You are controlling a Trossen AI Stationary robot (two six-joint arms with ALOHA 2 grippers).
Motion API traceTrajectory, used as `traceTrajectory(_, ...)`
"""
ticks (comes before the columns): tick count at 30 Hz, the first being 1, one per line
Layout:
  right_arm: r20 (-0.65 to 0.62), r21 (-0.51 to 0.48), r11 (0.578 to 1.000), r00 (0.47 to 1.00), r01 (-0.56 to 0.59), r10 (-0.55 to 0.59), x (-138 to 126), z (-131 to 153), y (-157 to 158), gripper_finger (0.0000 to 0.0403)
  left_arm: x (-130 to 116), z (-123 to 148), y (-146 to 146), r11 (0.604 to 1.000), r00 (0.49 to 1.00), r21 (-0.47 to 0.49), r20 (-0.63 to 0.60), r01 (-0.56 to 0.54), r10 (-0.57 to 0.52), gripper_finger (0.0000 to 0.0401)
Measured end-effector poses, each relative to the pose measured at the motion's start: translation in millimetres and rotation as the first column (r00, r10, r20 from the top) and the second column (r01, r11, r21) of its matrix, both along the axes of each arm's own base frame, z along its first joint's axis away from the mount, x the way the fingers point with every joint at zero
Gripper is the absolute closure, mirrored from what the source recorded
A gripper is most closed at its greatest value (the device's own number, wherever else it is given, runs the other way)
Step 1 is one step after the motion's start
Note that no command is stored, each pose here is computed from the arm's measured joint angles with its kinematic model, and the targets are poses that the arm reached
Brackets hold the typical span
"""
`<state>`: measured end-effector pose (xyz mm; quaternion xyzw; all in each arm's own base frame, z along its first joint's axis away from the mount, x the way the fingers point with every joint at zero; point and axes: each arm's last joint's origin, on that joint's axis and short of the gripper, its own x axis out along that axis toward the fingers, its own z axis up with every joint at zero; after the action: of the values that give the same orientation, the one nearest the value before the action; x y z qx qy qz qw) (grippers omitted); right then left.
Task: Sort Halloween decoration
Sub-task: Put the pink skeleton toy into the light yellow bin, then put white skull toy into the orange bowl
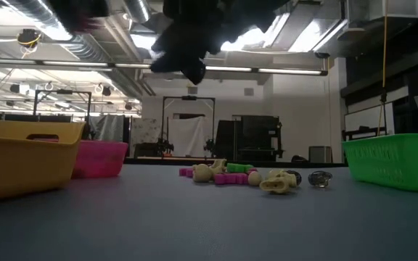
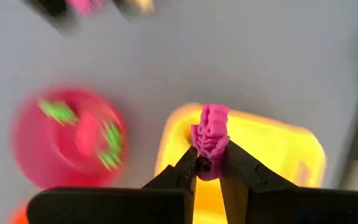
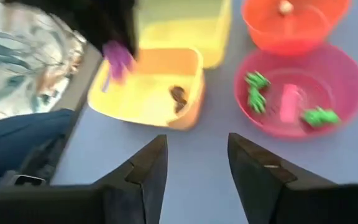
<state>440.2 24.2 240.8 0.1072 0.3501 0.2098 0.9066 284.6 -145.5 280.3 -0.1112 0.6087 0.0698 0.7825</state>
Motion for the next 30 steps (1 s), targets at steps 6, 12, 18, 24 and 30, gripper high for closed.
traceTrajectory(6,-0.082,-0.081,0.994,0.994,0.072,-0.079,-4.8,-6.9,-3.0,0.0236,-25.4,-2.3,-16.8,0.991,0.970,-0.122,-0.241,-0.060,0.029,0.0371)
traceTrajectory(12,-0.112,-0.142,0.982,0.984,0.121,-0.137,-6.9,-9.9,-5.3,0.0235,-51.4,-2.5,-37.7,0.994,0.937,-0.089,-0.349,-0.059,0.024,0.0366)
traceTrajectory(18,-0.102,-0.189,0.969,0.978,0.162,-0.184,-6.5,-10.1,-7.1,0.0235,-69.3,-2.3,-47.3,0.989,0.904,-0.004,-0.405,-0.150,0.135,0.0340)
traceTrajectory(24,-0.072,-0.295,0.934,0.970,0.202,-0.232,-6.3,-10.7,-10.3,0.0235,-79.0,-1.8,-51.6,0.968,0.871,0.055,-0.427,-0.246,0.245,0.0308)
traceTrajectory(30,-0.065,-0.418,0.894,0.976,0.163,-0.208,-8.5,-12.7,-12.7,0.0235,-81.6,-1.8,-54.1,0.965,0.870,0.066,-0.419,-0.255,0.259,0.0274)
